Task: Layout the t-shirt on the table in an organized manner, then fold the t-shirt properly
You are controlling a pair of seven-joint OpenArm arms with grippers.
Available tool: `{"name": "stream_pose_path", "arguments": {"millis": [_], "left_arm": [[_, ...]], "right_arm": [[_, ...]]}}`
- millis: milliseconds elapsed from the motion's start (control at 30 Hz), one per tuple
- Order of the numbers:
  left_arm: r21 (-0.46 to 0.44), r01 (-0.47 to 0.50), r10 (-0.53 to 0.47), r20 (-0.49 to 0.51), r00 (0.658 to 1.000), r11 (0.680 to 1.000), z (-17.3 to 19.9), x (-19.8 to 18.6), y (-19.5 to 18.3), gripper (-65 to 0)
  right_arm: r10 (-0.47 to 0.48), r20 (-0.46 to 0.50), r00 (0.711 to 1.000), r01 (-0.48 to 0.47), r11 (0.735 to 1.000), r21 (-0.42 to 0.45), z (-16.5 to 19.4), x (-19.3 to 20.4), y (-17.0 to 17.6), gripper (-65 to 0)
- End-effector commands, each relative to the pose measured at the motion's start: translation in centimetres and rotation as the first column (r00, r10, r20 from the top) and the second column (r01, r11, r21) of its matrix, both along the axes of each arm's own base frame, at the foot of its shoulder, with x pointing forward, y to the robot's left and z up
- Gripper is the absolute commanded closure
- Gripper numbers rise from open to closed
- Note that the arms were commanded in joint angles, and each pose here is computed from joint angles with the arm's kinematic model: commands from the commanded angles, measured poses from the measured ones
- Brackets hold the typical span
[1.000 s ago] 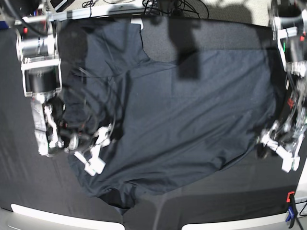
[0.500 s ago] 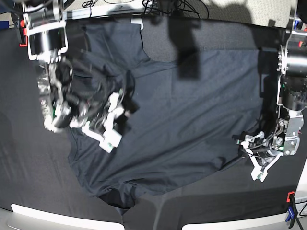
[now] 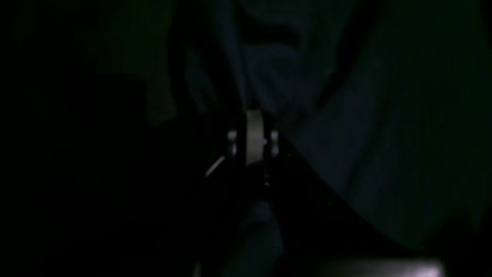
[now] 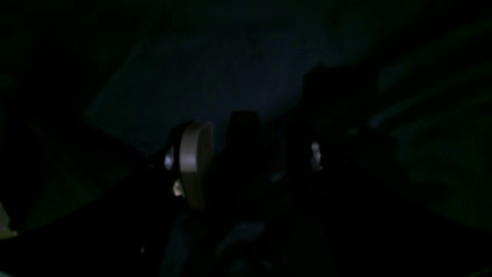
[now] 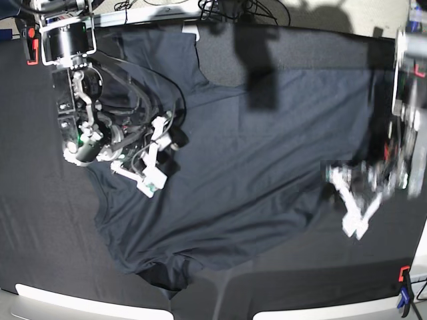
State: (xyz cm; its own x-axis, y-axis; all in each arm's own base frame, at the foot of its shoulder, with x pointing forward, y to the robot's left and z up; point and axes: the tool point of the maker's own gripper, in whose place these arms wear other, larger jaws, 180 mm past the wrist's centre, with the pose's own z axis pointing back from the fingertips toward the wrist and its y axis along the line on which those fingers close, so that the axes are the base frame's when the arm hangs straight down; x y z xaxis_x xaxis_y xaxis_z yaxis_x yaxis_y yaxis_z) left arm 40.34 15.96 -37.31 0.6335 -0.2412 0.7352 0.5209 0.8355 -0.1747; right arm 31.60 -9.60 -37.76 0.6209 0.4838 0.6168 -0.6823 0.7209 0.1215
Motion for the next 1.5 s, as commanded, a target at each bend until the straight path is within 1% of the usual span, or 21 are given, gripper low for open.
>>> {"name": "stream_pose_path", "arguments": {"millis": [0,133,300,367,433,500,533,633,667,700,767,867,967,1000,1033,1067,1100,1133,1233,1367,1467], "left_arm": [[-0.014,0.031,-0.03,0.078,0.996,0.999,2.3,0.3,-0.6,0.0],[-0.039,0.151,-0.146,0.121,0.982,0.988,2.6,-4.7,-4.9,0.0],[-0.096,0.249,-0.236,0.134,0.963,0.964,2.9,-10.4,-9.0,0.0],[-0.115,0.281,-0.268,0.119,0.956,0.953,2.5,-12.5,-9.9,0.0],[-0.131,0.29,-0.28,0.087,0.956,0.948,1.6,-14.2,-10.3,0.0],[-0.119,0.293,-0.29,0.042,0.956,0.949,0.3,-15.5,-10.1,0.0],[-0.108,0.3,-0.3,0.018,0.954,0.948,-0.2,-16.2,-10.0,-4.4],[-0.08,0.343,-0.347,-0.05,0.937,0.936,-1.5,-17.9,-9.7,-22.6],[-0.072,0.362,-0.366,-0.059,0.929,0.929,-1.6,-18.2,-9.7,-26.8],[-0.066,0.369,-0.373,-0.066,0.925,0.927,-1.7,-18.3,-9.6,-28.8],[-0.06,0.369,-0.372,-0.054,0.927,0.928,-1.4,-17.8,-9.5,-29.2],[-0.093,0.341,-0.342,0.01,0.94,0.935,0.6,-15.5,-9.4,-29.2],[-0.151,0.274,-0.257,0.122,0.959,0.95,4.3,-11.8,-8.1,-29.2],[-0.169,0.22,-0.193,0.162,0.968,0.961,5.6,-10.2,-7.1,-29.2],[-0.186,0.139,-0.103,0.193,0.976,0.973,6.8,-8.5,-5.9,-29.2],[-0.195,0.063,-0.019,0.219,0.976,0.979,7.6,-7.1,-4.6,-29.2],[-0.183,0.02,0.025,0.24,0.971,0.983,8.0,-6.2,-3.9,-29.2],[-0.163,-0.005,0.047,0.251,0.967,0.987,8.0,-5.6,-3.6,-29.2],[-0.154,-0.043,0.076,0.216,0.973,0.987,6.3,-5.4,-4.4,-29.2],[-0.117,-0.136,0.149,0.108,0.983,0.984,1.9,-4.8,-4.6,-29.2],[-0.139,-0.16,0.162,0.003,0.987,0.977,-0.3,-4.7,-4.9,-29.2]], "right_arm": [[-0.016,0.068,0.998,0.014,0.999,0.036,1.9,1.6,-0.1,-29.0],[-0.043,0.079,0.996,0.04,0.998,0.041,2.3,2.0,-0.8,-29.0],[-0.052,0.082,0.995,0.049,0.998,0.043,2.4,2.1,-1.1,-29.0],[-0.052,0.082,0.995,0.048,0.998,0.042,2.4,2.1,-1.1,-29.0],[-0.052,0.082,0.995,0.048,0.998,0.044,2.4,2.1,-1.0,-29.0],[-0.052,0.082,0.995,0.048,0.998,0.043,2.4,2.1,-1.0,-29.0],[-0.052,0.083,0.995,0.048,0.998,0.043,2.4,2.1,-1.0,-29.0],[-0.052,0.083,0.995,0.048,0.998,0.043,2.4,2.1,-1.0,-29.0],[-0.052,0.083,0.995,0.048,0.998,0.044,2.4,2.1,-1.0,-29.0],[-0.052,0.083,0.995,0.048,0.998,0.044,2.4,2.1,-1.0,-29.0],[-0.052,0.083,0.995,0.049,0.998,0.043,2.4,2.1,-1.0,-29.0],[-0.052,0.083,0.995,0.048,0.998,0.043,2.4,2.1,-1.1,-29.0],[-0.052,0.083,0.995,0.048,0.998,0.043,2.4,2.1,-1.1,-29.0],[-0.052,0.083,0.995,0.048,0.998,0.043,2.4,2.1,-1.1,-29.0],[-0.052,0.083,0.995,0.048,0.998,0.043,2.4,2.1,-1.0,-29.0],[-0.052,0.083,0.995,0.048,0.998,0.044,2.4,2.1,-1.0,-29.0],[-0.052,0.085,0.995,0.048,0.998,0.045,2.4,2.2,-1.0,-29.0],[-0.053,0.087,0.995,0.049,0.998,0.047,2.5,2.2,-1.0,-29.0],[-0.053,0.087,0.995,0.048,0.997,0.053,2.5,2.2,-0.8,-29.0],[-0.051,0.084,0.995,0.044,0.996,0.077,2.5,2.2,0.3,-29.0],[-0.049,0.082,0.995,0.041,0.995,0.094,2.5,2.1,1.0,-29.0]]}}
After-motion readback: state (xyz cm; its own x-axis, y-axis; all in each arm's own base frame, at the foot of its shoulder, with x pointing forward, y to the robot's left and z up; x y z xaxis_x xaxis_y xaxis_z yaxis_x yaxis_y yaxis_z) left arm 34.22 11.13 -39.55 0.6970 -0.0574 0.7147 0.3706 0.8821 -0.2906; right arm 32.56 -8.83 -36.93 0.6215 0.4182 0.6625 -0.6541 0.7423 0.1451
